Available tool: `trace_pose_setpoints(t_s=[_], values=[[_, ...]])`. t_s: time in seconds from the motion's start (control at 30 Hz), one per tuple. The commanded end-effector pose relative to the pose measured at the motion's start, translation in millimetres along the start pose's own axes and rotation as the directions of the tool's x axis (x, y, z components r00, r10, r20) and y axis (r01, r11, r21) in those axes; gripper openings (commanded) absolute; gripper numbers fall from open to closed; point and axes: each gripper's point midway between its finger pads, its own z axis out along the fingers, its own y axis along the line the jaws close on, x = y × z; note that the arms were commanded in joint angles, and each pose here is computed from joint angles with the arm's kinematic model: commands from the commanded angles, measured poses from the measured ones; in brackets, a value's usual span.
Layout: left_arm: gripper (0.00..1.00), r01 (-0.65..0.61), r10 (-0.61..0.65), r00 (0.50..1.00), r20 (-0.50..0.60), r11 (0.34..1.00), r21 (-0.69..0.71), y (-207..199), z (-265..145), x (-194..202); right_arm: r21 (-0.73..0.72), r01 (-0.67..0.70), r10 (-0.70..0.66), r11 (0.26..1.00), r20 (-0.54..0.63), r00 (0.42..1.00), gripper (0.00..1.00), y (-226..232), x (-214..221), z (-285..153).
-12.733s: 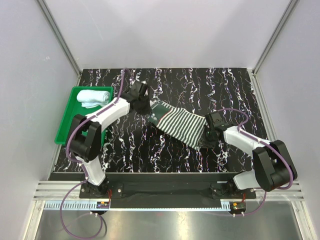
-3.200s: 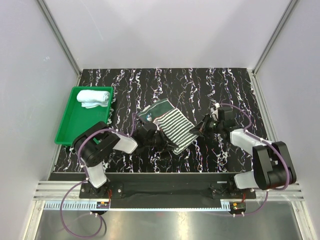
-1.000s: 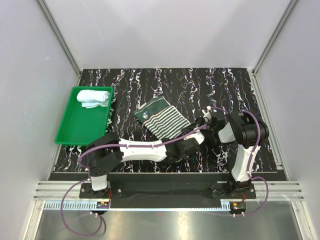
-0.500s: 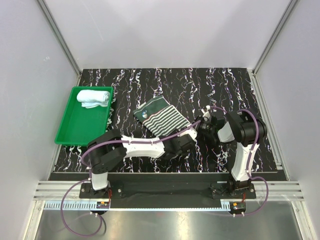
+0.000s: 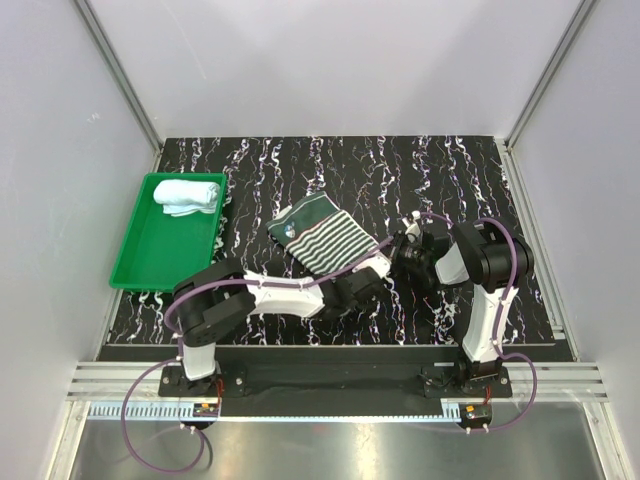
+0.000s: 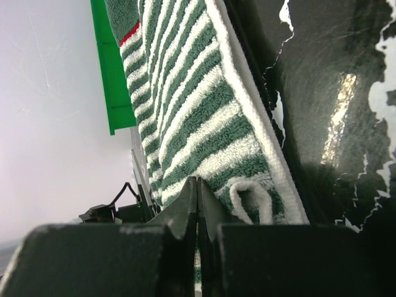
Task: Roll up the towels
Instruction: Roll the towel
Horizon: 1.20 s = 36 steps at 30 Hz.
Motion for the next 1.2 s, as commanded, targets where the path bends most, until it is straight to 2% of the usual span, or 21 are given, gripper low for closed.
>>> trace_pose_setpoints(t_s=[0.0,0.17,0.27,0.3,0.33,0.43,0.47,0.5,0.57,0.63,0.7,0.8,0.87,0.9,0.93,0.97,1.0,1.07,1.13,1.17], values=[[0.00,0.102,-0.094,0.993,-0.076,0.988,0.117,-8,15,26,0.176,-0.075,0.075,0.982,0.005,0.997,0.00,-47,16,-3],[0.00,0.214,-0.204,0.977,-0.066,0.947,0.240,-16,10,18,0.171,-0.044,0.040,0.984,0.025,0.999,0.01,-19,2,-9],[0.00,0.293,-0.279,0.956,-0.091,0.899,0.324,-22,0,13,0.213,-0.005,-0.007,0.977,0.055,0.998,0.21,5,-19,-16],[0.00,0.330,-0.309,0.944,-0.117,0.874,0.357,-27,-4,13,0.292,-0.023,0.002,0.956,0.070,0.998,0.28,4,-28,-20],[0.00,0.350,-0.328,0.936,-0.124,0.858,0.376,-28,-7,11,0.302,0.040,-0.070,0.952,0.088,0.994,0.35,22,-41,-26],[0.00,0.418,-0.381,0.908,-0.176,0.786,0.456,-38,-18,6,0.408,0.079,-0.144,0.910,0.132,0.981,0.42,51,-73,-43],[0.00,0.445,-0.395,0.895,-0.208,0.751,0.487,-44,-23,6,0.448,0.062,-0.130,0.892,0.121,0.984,0.43,54,-72,-51],[0.00,0.462,-0.408,0.886,-0.220,0.733,0.500,-45,-25,4,0.466,0.096,-0.190,0.880,0.159,0.969,0.44,73,-94,-55],[0.00,0.491,-0.424,0.869,-0.254,0.678,0.547,-51,-32,0,0.486,0.116,-0.230,0.866,0.182,0.956,0.45,93,-107,-65],[0.00,0.548,-0.472,0.832,-0.293,0.614,0.568,-52,-36,-5,0.507,0.136,-0.273,0.851,0.205,0.940,0.45,116,-117,-79],[0.00,0.608,-0.521,0.782,-0.342,0.518,0.602,-54,-44,-15,0.491,0.154,-0.299,0.858,0.232,0.926,0.46,137,-115,-91],[0.00,0.678,-0.574,0.714,-0.401,0.425,0.600,-50,-49,-19,0.470,0.154,-0.293,0.869,0.239,0.926,0.49,140,-100,-101],[0.00,0.718,-0.596,0.676,-0.433,0.402,0.569,-47,-48,-18,0.437,0.167,-0.302,0.884,0.259,0.918,0.52,151,-87,-112],[0.00,0.758,-0.622,0.630,-0.466,0.361,0.543,-44,-46,-18,0.429,0.151,-0.277,0.891,0.249,0.928,0.57,141,-74,-113],[0.00,0.776,-0.631,0.604,-0.487,0.325,0.541,-44,-47,-18,0.408,0.167,-0.292,0.898,0.266,0.919,0.60,149,-66,-121],[0.00,0.808,-0.635,0.553,-0.540,0.249,0.534,-48,-53,-22,0.399,0.166,-0.289,0.902,0.271,0.918,0.62,148,-60,-124],[0.00,0.812,-0.651,0.531,-0.543,0.207,0.546,-45,-51,-23,0.390,0.162,-0.280,0.907,0.270,0.921,0.64,143,-45,-130],[0.00,0.847,-0.664,0.465,-0.586,0.141,0.512,-43,-51,-24,0.398,0.139,-0.252,0.907,0.248,0.935,0.66,126,-25,-133],[0.00,0.857,-0.674,0.441,-0.593,0.120,0.501,-42,-50,-22,0.382,0.139,-0.243,0.914,0.240,0.940,0.67,124,-8,-135],[0.00,0.870,-0.681,0.415,-0.603,0.102,0.483,-41,-49,-21,0.399,0.122,-0.225,0.909,0.223,0.948,0.67,108,3,-133]])
